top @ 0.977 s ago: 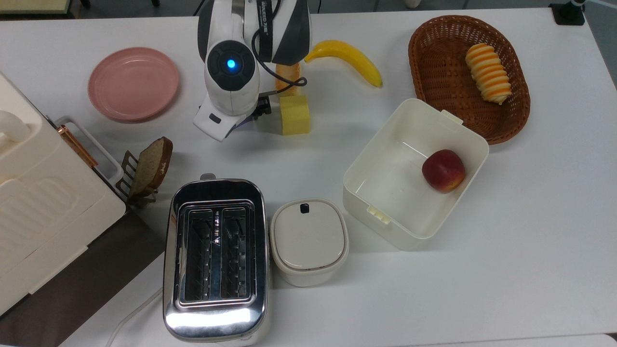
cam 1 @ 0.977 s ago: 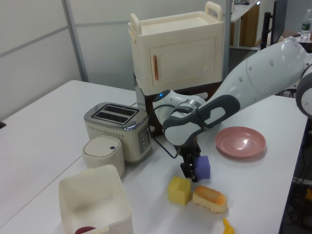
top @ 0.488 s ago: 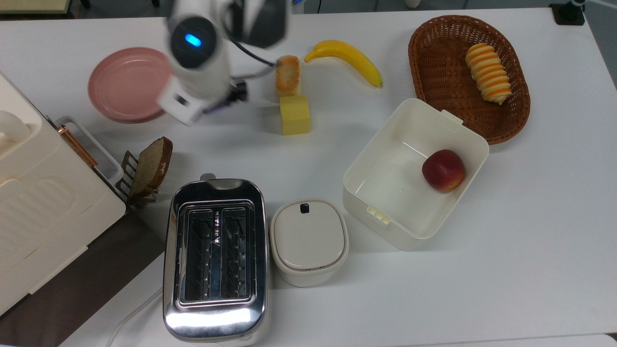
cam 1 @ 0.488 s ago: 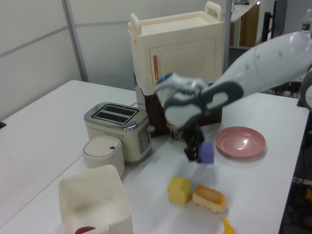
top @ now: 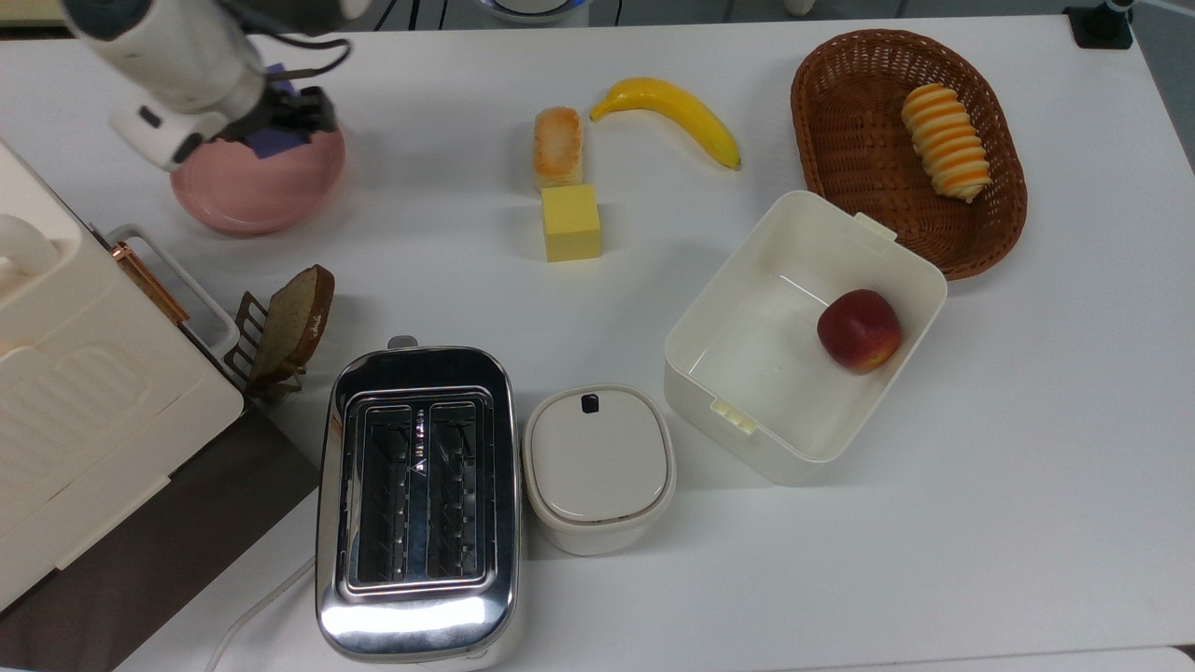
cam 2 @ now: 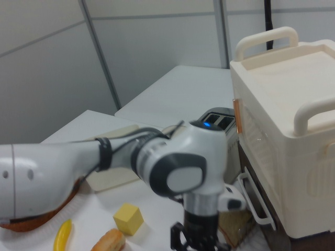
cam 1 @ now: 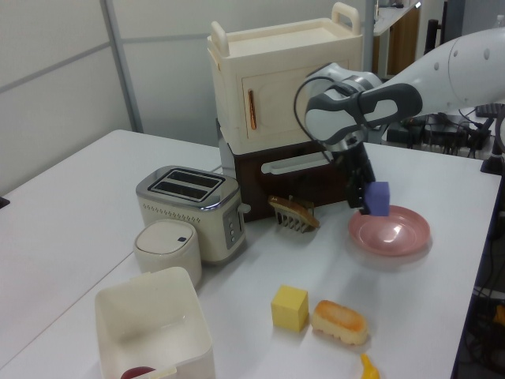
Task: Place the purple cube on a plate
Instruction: 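Carry the purple cube over the pink plate and lower it, then open the gripper to release the cube and raise the arm away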
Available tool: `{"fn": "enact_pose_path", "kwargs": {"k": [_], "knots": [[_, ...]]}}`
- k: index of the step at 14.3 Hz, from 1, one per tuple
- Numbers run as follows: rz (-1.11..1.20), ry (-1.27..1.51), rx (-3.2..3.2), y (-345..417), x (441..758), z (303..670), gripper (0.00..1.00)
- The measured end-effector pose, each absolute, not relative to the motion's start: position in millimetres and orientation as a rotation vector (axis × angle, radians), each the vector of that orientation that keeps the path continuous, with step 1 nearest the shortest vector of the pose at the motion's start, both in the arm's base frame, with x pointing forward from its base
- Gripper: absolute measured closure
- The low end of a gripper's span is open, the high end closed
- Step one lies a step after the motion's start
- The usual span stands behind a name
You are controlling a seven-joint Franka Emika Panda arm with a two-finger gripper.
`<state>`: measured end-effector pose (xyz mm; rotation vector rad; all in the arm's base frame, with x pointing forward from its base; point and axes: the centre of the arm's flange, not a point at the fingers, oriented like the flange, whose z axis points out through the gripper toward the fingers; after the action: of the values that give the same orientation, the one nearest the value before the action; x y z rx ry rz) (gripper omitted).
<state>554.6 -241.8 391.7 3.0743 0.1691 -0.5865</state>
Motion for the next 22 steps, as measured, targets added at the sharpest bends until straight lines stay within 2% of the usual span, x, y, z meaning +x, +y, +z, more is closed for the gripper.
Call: {"fn": "enact_pose_path", "kwargs": {"k": [5,7,8,10,12,15,19,22], "knots": [[-0.61,0.155,3.082,-265.8,552.0,360.7,0.37],[-0.609,0.156,3.082,-265.8,552.5,360.8,0.19],[-0.604,0.153,3.081,-266.9,553.0,362.5,0.02],[-0.583,0.141,3.079,-267.8,554.6,369.3,0.0],[-0.557,0.141,3.077,-261.1,555.2,392.7,0.0],[-0.578,0.107,3.056,-182.6,572.3,454.1,0.0],[-0.412,0.035,3.076,-58.8,599.1,508.4,0.0],[-0.269,-0.088,3.079,-18.5,599.2,552.9,0.0]]}}
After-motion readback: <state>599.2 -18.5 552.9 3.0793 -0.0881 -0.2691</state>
